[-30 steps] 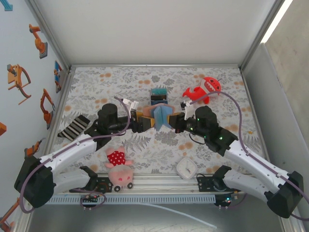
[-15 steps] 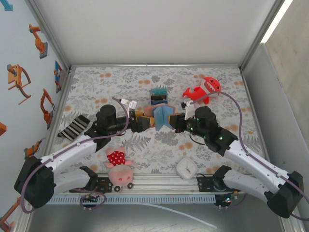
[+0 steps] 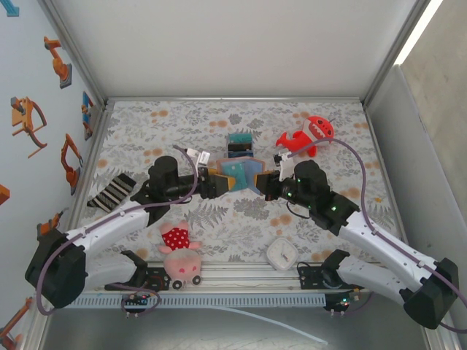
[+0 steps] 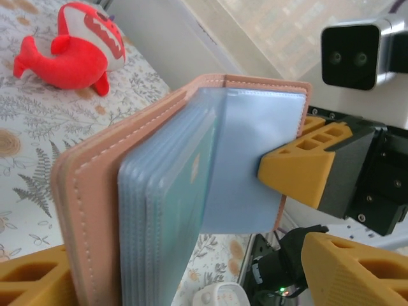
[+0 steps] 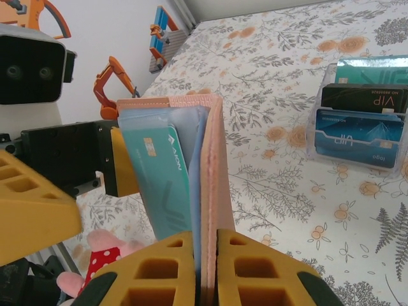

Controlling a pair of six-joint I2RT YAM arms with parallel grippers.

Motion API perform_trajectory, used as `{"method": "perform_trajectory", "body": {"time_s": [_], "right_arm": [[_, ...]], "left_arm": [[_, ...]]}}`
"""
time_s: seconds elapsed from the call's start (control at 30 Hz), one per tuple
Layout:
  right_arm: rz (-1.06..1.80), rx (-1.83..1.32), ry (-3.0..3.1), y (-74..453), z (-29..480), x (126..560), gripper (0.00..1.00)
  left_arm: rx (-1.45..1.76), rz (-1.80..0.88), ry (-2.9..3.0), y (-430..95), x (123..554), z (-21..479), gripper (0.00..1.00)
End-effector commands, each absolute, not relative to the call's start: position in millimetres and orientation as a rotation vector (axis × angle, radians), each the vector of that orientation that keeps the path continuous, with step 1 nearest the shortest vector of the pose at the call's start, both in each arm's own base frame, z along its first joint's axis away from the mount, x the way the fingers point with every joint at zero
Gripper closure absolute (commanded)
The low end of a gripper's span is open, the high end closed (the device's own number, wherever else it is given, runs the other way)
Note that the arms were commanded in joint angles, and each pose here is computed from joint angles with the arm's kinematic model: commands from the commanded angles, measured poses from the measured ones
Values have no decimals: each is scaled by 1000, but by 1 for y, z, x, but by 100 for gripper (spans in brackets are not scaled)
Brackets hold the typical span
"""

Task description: Take the credit cards out of the card holder

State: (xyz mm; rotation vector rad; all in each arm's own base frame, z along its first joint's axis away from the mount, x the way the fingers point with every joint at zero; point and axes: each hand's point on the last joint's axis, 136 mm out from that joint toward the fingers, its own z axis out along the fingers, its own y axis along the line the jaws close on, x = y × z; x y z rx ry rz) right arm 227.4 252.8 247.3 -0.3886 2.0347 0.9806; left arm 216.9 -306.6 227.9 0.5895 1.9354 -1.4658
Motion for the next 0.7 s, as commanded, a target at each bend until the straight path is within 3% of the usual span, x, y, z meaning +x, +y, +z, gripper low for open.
{"method": "perform_trajectory", "body": {"time_s": [0.0,0.1,0.3,0.5,0.67], "right_arm": [[1049,-379,1951,261,276,229,100],[1072,-389,1955,264,277,226,100],[1194,-453,1934,277,286,215,100],[1249,-489,1907,281,295,207,100],[1251,-505,1861,277,303,202,94]], "left_arm": [[643,-1455,1936,-311,216,232,36],[623,-1446,1943,-311,220,229,46],[613,-1459,1944,-314,223,227,46],[607,-1465,1938,-314,224,228,84],[606,-1463,1921,-308,222,230,100]]}}
